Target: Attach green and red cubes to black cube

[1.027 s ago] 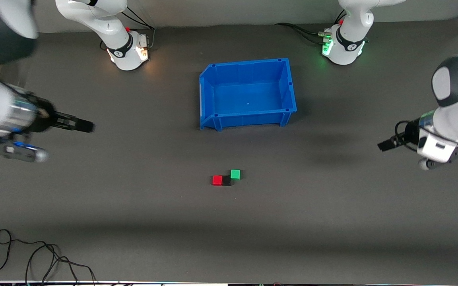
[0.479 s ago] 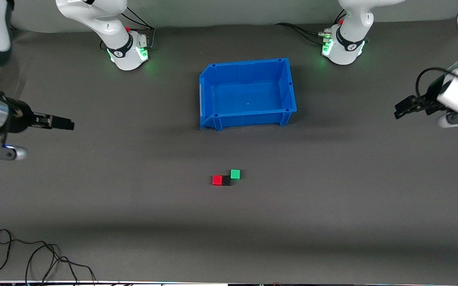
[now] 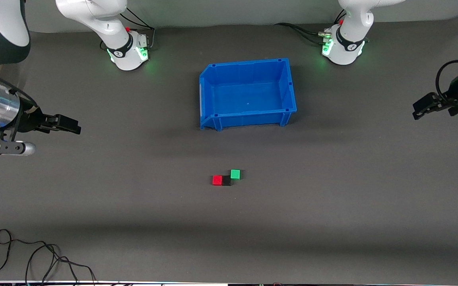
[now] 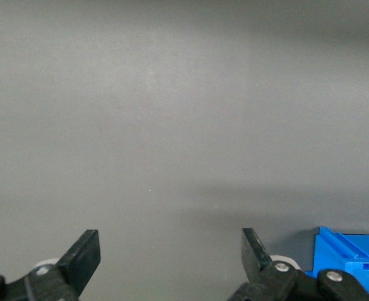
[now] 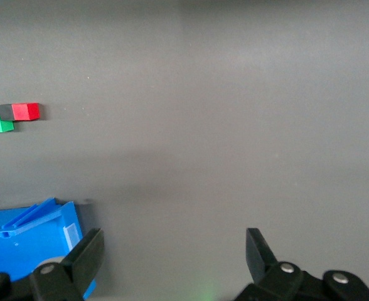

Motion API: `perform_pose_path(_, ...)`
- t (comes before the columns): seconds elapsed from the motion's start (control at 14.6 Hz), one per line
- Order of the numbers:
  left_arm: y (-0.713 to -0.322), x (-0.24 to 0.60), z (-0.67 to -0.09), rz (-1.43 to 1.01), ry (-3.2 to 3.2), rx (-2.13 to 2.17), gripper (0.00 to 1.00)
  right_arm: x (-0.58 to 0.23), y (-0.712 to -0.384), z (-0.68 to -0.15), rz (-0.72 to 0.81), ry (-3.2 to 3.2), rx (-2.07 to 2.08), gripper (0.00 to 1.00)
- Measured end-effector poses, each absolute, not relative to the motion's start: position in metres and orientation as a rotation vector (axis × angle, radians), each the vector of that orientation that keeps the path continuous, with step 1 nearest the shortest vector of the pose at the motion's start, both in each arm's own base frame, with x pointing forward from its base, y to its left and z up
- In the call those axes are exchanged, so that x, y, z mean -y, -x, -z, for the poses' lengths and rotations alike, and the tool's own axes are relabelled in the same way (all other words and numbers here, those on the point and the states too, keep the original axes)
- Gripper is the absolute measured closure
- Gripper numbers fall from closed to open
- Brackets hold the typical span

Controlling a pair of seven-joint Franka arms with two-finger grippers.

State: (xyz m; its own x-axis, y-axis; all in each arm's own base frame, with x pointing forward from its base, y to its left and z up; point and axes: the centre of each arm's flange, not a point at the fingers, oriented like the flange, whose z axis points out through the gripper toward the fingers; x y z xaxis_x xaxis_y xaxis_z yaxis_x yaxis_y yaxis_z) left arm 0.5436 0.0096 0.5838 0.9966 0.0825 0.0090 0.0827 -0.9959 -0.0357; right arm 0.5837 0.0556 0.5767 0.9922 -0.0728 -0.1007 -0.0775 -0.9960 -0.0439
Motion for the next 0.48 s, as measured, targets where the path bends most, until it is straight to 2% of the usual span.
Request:
perform_pose_path(0.21, -0.563, -0.012, -0.583, -0.042, 3.108, 0.129, 0.00, -0.057, -0.569, -0.568, -0.063, 3.089, -0.080, 0.00)
perform_pose_path(0.48, -0.567, -0.009, -0.587, -0.053, 3.143, 0.140, 0.00, -0.061, -0.561, -0.570, -0.036, 3.090, -0.065, 0.00)
